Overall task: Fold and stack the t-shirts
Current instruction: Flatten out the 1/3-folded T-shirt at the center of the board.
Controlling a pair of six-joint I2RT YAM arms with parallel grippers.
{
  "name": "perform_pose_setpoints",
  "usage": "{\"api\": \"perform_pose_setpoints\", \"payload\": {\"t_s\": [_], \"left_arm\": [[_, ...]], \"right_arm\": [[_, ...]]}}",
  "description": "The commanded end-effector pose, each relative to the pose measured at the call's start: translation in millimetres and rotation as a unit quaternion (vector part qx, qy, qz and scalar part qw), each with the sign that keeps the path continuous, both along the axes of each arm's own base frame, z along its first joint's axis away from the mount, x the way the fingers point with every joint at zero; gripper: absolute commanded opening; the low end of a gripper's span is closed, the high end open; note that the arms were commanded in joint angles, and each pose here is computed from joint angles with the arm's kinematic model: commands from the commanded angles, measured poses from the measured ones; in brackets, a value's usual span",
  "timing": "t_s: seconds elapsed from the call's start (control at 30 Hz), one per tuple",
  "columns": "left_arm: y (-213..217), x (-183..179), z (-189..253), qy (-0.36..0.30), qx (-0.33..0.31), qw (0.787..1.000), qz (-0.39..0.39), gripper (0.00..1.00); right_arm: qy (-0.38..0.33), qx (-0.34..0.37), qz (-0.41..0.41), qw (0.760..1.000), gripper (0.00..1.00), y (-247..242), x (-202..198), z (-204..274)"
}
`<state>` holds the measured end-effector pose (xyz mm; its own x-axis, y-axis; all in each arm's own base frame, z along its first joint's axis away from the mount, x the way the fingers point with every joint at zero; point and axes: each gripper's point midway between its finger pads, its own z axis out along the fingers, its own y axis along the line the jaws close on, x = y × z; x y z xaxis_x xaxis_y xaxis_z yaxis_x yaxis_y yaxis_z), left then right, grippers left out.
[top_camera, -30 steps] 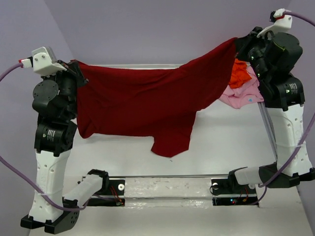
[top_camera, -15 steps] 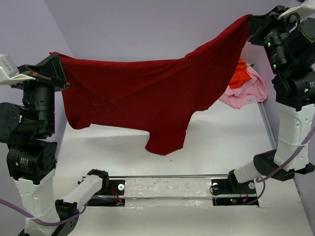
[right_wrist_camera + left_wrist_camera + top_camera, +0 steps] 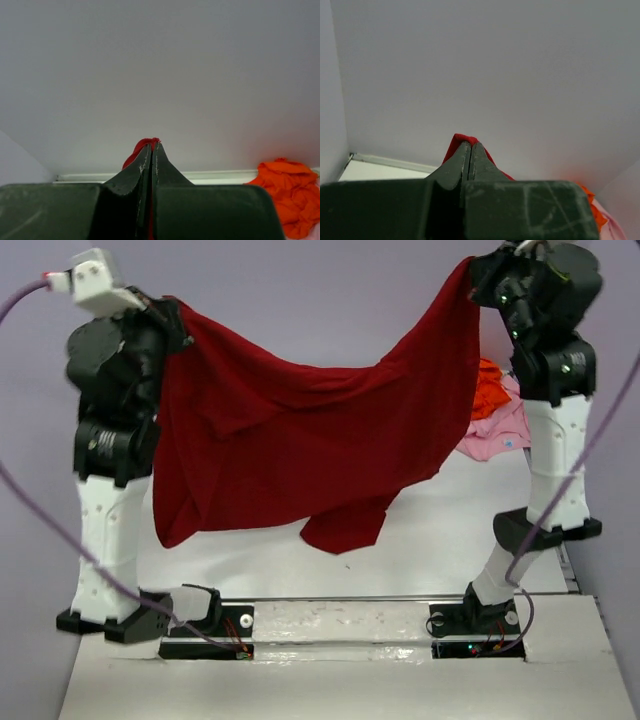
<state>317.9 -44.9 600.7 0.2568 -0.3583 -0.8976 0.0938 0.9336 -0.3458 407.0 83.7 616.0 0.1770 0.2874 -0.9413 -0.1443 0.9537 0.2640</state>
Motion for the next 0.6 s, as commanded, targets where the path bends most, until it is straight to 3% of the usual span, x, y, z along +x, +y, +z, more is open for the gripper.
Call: {"api": "perform_pose_setpoints", "payload": {"t_s": [0.0,0.1,0.17,0.4,0.53,0.57], "left_arm": [[-13.7,71.9,-38.5,0.062,0.016,0.998,0.007,0.00],[-20.0,75.2,-23.4,0.052,0.010,0.999,-0.006,0.00],[-18.8,54.7,2.1,0.015,0.001,1.000,-0.014,0.00],[-2.2,-5.4,26.8,-0.031,-0.008,0.999,-0.006,0.00],[7.1,-60.9,36.9,-0.071,-0.018,0.997,-0.015,0.00],[4.8,-55.1,30.5,-0.064,-0.019,0.998,-0.019,0.00]], "right_arm": [[0.096,0.004,0.027,0.995,0.00,8.0,77.7,-77.0],[0.097,0.006,0.021,0.995,0.00,0.3,82.4,-78.3],[0.074,0.007,0.029,0.997,0.00,1.5,71.1,-60.5],[0.001,0.013,0.064,0.998,0.00,-1.0,-9.5,3.8],[-0.015,0.012,0.066,0.998,0.00,-6.3,-50.4,13.9],[-0.014,0.012,0.063,0.998,0.00,-8.5,-59.5,12.9]]}}
